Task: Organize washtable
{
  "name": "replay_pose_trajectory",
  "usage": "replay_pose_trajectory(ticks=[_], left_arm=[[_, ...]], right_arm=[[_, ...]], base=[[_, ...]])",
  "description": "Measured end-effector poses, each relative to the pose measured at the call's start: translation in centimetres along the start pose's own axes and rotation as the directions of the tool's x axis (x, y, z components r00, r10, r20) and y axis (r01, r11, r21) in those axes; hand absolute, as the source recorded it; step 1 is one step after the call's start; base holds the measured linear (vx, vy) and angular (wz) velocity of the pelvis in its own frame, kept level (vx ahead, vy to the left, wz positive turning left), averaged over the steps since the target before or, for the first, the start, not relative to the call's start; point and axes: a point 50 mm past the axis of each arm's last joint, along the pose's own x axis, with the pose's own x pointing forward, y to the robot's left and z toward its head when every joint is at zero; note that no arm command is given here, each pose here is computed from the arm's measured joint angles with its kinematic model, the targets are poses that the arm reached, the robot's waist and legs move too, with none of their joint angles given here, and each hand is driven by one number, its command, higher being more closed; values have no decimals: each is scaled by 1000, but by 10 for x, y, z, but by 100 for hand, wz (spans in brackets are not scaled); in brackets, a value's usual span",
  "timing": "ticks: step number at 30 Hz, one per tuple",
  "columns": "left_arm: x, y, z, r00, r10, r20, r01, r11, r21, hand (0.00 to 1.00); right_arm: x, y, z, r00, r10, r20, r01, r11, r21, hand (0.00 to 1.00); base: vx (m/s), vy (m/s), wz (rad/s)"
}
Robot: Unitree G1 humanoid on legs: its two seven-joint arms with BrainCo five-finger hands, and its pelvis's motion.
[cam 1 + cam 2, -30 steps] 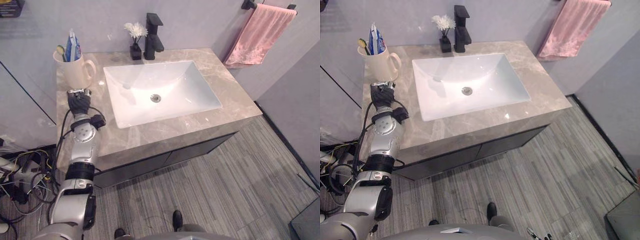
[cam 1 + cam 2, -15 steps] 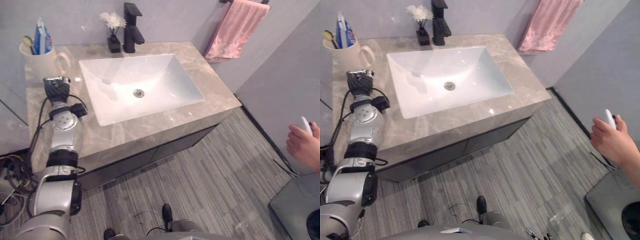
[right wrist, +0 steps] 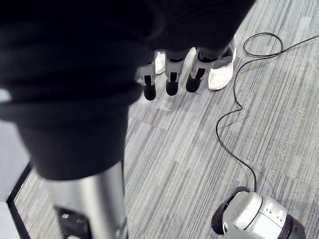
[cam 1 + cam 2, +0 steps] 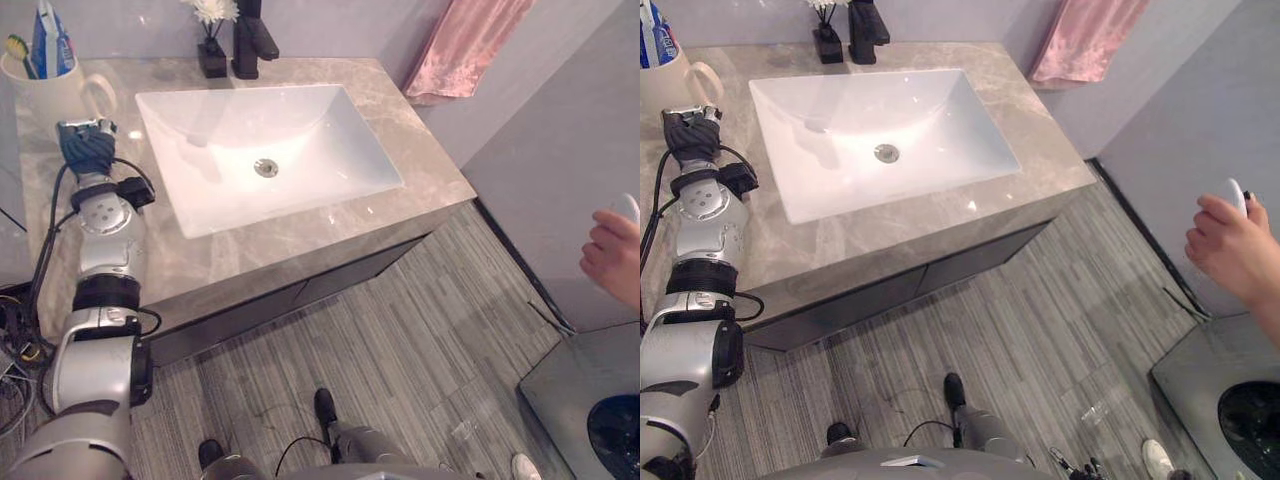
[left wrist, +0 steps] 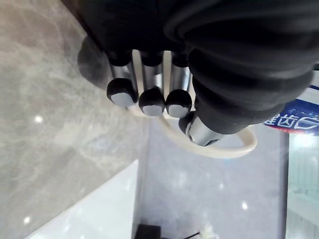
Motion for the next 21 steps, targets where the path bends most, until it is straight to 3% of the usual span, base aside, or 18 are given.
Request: replay_pose_trajectory(ticks=[12,16,21], left_arm=[[3,-18,12,994,-104,25,101,989,107,100],[-6,-32,30,982,-145,124,142,989,37,100],[-66,-47,22,950,-201,237,237,963,-131,100]], right_arm=[[0,2,1,1000,23,2,-23,1000,-2,0],[0,2,1,1000,27,2,-27,1000,-1,0],[-1,3,-3,1000,29,-9,-29,1000,4,0]], base=[[-19,-8,9],[-20,-14,14],[37,-33,42]])
